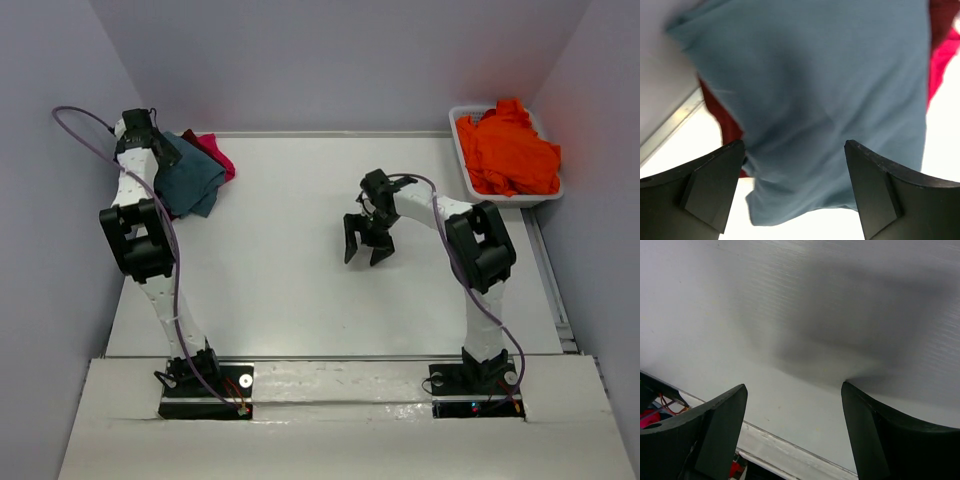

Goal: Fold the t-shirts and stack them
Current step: Neatly place the folded tshirt to the corner

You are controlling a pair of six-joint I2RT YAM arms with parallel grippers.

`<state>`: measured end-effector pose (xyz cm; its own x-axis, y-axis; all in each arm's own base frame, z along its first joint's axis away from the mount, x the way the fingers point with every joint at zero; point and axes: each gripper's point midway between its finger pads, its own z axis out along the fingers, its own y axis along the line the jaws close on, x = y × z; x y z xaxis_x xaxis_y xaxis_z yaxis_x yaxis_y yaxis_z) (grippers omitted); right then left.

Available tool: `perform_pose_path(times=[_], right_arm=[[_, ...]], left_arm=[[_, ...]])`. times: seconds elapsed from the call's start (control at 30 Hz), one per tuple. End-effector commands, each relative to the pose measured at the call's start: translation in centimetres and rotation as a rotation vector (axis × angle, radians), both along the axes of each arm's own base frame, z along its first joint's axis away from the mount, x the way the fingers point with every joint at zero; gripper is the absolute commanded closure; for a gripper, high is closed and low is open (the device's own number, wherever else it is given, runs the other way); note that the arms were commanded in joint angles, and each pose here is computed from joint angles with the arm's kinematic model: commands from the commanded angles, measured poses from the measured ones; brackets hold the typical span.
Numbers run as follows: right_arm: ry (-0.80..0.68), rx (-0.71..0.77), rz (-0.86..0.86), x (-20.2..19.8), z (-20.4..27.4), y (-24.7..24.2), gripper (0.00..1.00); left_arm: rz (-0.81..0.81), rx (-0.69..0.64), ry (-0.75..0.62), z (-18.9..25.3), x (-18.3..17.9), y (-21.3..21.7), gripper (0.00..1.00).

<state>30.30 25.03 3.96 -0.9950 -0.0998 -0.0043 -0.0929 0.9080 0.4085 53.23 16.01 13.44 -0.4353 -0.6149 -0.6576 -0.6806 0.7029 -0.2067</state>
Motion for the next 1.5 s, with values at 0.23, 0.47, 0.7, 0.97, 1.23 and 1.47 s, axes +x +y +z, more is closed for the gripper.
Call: perform_pose_path(times=[0.23, 0.47, 0.7, 0.97, 1.23, 1.47], right_arm=[[-0.082, 0.050, 0.011, 2.4, 2.1, 1.0, 0.18], [-0.177, 0.055, -0.011, 3.3, 4.8, 0.8, 0.16], [-0.324, 0.098, -0.036, 4.5, 10.3, 0.8, 0.16], [-0.537, 0.140, -0.094, 5.5, 17.3, 0.0, 0.16], [-0.690, 0.107, -0.191, 4.8, 20.8, -2.8, 0.00], [-0.700, 0.153, -0.263, 2.4, 20.7, -3.9, 0.00]], left_arm=[[0.084, 0.010, 0.003, 1.2, -1.3, 1.4, 0.06], [0.022, 0.048, -0.077, 7.5, -2.1, -0.8, 0.06], [-0.077, 0.134, -0.144, 14.7, -4.8, -5.8, 0.05], [-0.365, 0.151, -0.152, 15.7, -7.6, -18.2, 0.04], [-0.659, 0.088, -0.179, 13.3, -12.6, -28.6, 0.03], [-0.798, -0.005, -0.168, 9.2, -16.7, -33.5, 0.02]])
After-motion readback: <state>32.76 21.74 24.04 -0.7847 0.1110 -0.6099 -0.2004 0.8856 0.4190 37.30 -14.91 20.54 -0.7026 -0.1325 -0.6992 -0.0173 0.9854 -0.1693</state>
